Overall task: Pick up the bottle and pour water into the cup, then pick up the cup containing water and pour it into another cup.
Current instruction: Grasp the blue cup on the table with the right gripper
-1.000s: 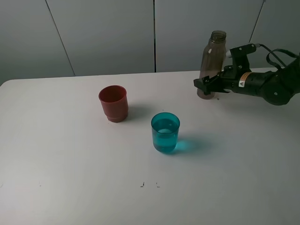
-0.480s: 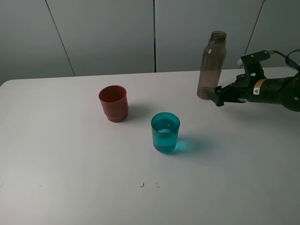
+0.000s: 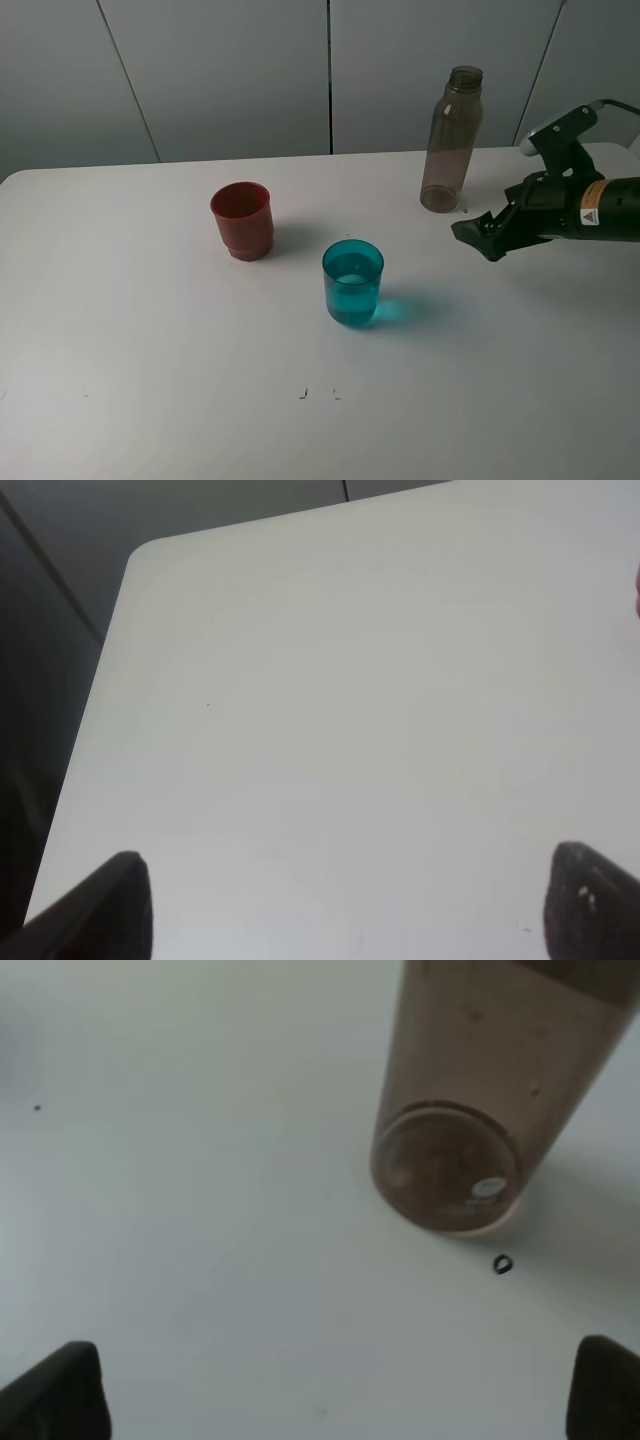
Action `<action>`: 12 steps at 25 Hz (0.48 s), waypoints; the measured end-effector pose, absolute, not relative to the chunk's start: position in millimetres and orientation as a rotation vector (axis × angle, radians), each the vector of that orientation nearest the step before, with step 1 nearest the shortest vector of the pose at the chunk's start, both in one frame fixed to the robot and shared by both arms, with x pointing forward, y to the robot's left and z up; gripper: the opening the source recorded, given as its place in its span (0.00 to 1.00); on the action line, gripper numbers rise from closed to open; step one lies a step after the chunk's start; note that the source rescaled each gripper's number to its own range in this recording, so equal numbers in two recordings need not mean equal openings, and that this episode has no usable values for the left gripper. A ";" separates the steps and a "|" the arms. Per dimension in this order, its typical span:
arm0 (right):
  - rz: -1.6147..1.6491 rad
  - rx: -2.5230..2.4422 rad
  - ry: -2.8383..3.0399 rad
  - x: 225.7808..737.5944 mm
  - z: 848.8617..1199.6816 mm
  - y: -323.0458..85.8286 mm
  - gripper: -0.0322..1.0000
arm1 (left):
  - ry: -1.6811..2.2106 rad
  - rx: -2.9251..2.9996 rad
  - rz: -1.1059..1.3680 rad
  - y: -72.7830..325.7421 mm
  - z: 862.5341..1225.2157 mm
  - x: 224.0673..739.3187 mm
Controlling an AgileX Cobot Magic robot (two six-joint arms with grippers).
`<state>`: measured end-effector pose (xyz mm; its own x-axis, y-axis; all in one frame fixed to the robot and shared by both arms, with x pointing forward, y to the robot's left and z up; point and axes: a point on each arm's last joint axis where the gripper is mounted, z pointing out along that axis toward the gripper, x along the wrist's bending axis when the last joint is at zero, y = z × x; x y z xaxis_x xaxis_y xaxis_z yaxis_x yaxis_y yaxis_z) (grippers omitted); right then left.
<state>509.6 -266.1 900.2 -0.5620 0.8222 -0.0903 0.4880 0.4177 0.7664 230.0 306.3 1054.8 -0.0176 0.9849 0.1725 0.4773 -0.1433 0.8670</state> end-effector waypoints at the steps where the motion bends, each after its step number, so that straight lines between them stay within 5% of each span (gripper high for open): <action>1: 0.992 1.090 2.240 502.8 900.9 -264.4 0.90 | 1.534 1.671 1.103 306.3 1054.8 230.0; 12: 1.221 0.944 2.387 468.9 897.0 -236.4 0.87 | 1.534 1.671 1.103 306.3 1054.8 230.0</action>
<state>468.9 -236.4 897.0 -0.7400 0.6719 0.0318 0.4191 0.4235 0.8031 230.0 306.3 1054.8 -0.0176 0.9849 0.1725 0.4773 -0.1433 0.8670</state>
